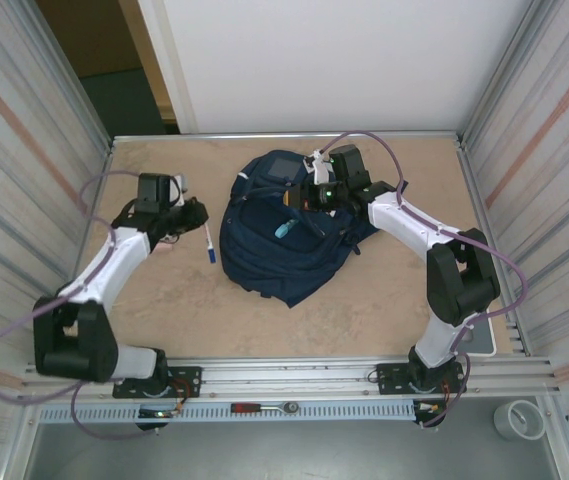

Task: Pack the student bag

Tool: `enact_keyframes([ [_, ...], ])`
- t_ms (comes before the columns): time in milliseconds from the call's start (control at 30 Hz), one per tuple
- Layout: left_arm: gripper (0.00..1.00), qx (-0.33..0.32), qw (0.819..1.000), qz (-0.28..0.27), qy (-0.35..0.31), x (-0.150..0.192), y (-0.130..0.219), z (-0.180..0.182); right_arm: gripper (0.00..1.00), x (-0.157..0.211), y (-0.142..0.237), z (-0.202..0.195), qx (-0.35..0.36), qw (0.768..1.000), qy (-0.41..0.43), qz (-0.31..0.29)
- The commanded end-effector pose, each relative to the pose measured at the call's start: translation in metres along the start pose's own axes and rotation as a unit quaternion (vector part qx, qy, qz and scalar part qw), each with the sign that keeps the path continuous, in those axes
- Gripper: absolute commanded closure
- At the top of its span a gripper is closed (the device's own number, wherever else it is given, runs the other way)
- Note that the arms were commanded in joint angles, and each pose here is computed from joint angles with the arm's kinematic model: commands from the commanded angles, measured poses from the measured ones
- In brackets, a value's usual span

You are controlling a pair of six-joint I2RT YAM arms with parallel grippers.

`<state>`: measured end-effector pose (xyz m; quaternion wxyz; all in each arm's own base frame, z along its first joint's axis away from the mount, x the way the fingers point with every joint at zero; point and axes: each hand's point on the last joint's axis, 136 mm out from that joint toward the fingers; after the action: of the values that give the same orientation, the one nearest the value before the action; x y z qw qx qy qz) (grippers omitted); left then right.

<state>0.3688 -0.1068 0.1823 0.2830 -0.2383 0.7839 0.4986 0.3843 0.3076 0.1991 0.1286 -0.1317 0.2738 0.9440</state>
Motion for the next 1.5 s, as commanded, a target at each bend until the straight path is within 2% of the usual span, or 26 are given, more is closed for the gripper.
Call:
enact_keyframes([
  [0,0.94,0.054,0.997,-0.061,0.017,-0.020,0.019,-0.038,0.98,-0.010,0.011,0.011,-0.018,1.000,0.002,-0.016],
  [133,0.94,0.046,0.989,-0.137,0.004,-0.048,0.031,-0.067,0.98,-0.008,0.010,0.012,-0.019,1.000,0.001,-0.014],
  [267,0.94,0.023,0.981,-0.193,-0.006,-0.064,0.023,-0.088,0.98,-0.007,0.009,0.015,-0.021,1.000,0.003,-0.014],
  [467,0.94,-0.020,0.958,-0.282,-0.052,-0.088,0.016,-0.117,0.97,-0.004,0.011,0.016,-0.017,1.000,0.005,-0.011],
  [567,0.93,-0.039,0.949,-0.303,-0.070,-0.090,0.007,-0.124,0.97,-0.004,0.012,0.016,-0.016,1.000,0.006,-0.011],
  [733,0.92,-0.065,0.934,-0.332,-0.116,-0.068,-0.003,-0.134,0.97,-0.003,0.013,0.013,-0.011,1.000,0.008,-0.012],
  [833,0.91,-0.077,0.931,-0.329,-0.141,-0.053,-0.012,-0.135,0.97,-0.003,0.013,0.011,-0.010,1.000,0.006,-0.010],
  [900,0.88,-0.086,0.936,-0.308,-0.145,-0.042,-0.021,-0.130,0.97,-0.003,0.012,0.011,-0.012,1.000,0.006,-0.009],
  [1167,0.67,-0.110,0.950,-0.243,-0.164,-0.010,-0.035,-0.111,0.97,0.001,0.007,0.002,-0.009,1.000,-0.002,-0.004],
  [1300,0.63,-0.114,0.952,-0.221,-0.178,0.001,-0.035,-0.106,0.97,0.002,0.003,-0.002,-0.008,1.000,-0.006,0.000],
  [1467,0.53,-0.119,0.956,-0.184,-0.197,0.017,-0.033,-0.098,0.97,0.002,0.002,-0.003,-0.008,1.000,-0.007,0.001],
])
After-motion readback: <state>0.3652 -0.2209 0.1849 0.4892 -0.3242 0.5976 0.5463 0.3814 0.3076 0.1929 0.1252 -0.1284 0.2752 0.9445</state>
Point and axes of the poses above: each hand's point on the last joint's axis, 136 mm out from that joint toward the fingers, its own y axis back along the fingers, its own z axis along the line the jaws close on, x = y × z, and after that the axes turned 14 degrees about -y, right-handed
